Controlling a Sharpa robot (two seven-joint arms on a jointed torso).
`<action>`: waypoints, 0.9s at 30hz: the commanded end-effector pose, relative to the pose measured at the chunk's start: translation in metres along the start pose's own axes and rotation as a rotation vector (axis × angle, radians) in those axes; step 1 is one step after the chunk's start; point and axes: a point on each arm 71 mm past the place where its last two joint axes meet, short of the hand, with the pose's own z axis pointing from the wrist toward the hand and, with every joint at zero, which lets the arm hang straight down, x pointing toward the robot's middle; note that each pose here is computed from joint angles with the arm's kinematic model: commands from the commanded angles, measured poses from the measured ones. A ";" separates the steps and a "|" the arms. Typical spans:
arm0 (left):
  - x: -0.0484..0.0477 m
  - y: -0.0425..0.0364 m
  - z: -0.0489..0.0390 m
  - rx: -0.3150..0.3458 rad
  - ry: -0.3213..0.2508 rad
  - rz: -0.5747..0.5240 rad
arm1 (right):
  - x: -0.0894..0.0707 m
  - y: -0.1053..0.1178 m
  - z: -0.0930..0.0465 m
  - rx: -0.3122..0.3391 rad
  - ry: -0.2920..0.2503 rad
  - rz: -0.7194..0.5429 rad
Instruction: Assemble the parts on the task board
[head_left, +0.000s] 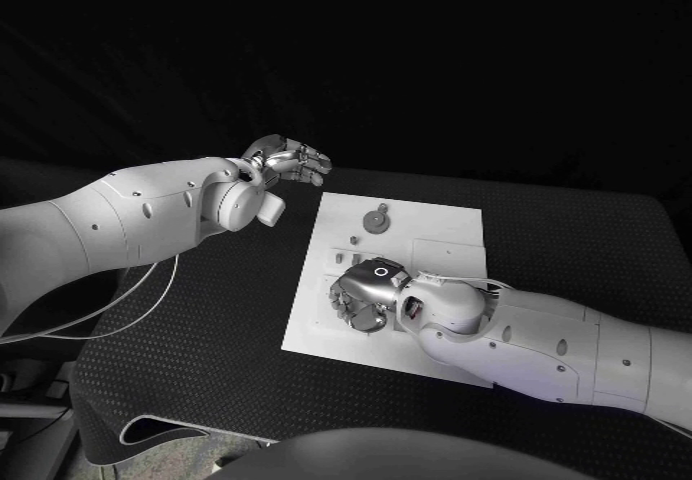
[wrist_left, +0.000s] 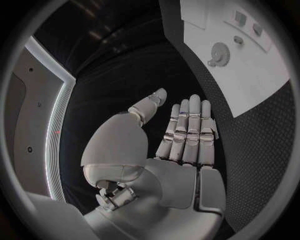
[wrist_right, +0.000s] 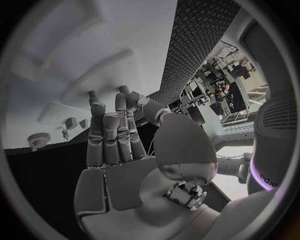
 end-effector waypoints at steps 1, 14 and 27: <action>0.0014 -0.0018 0.0004 0.011 0.010 -0.006 | 0.009 -0.003 -0.001 0.014 0.056 0.004; 0.0013 -0.0018 0.0005 0.012 0.009 -0.006 | 0.007 -0.007 -0.002 0.026 0.021 0.052; 0.0007 -0.0016 0.0004 0.012 0.008 -0.006 | 0.003 -0.009 -0.004 0.023 -0.040 0.076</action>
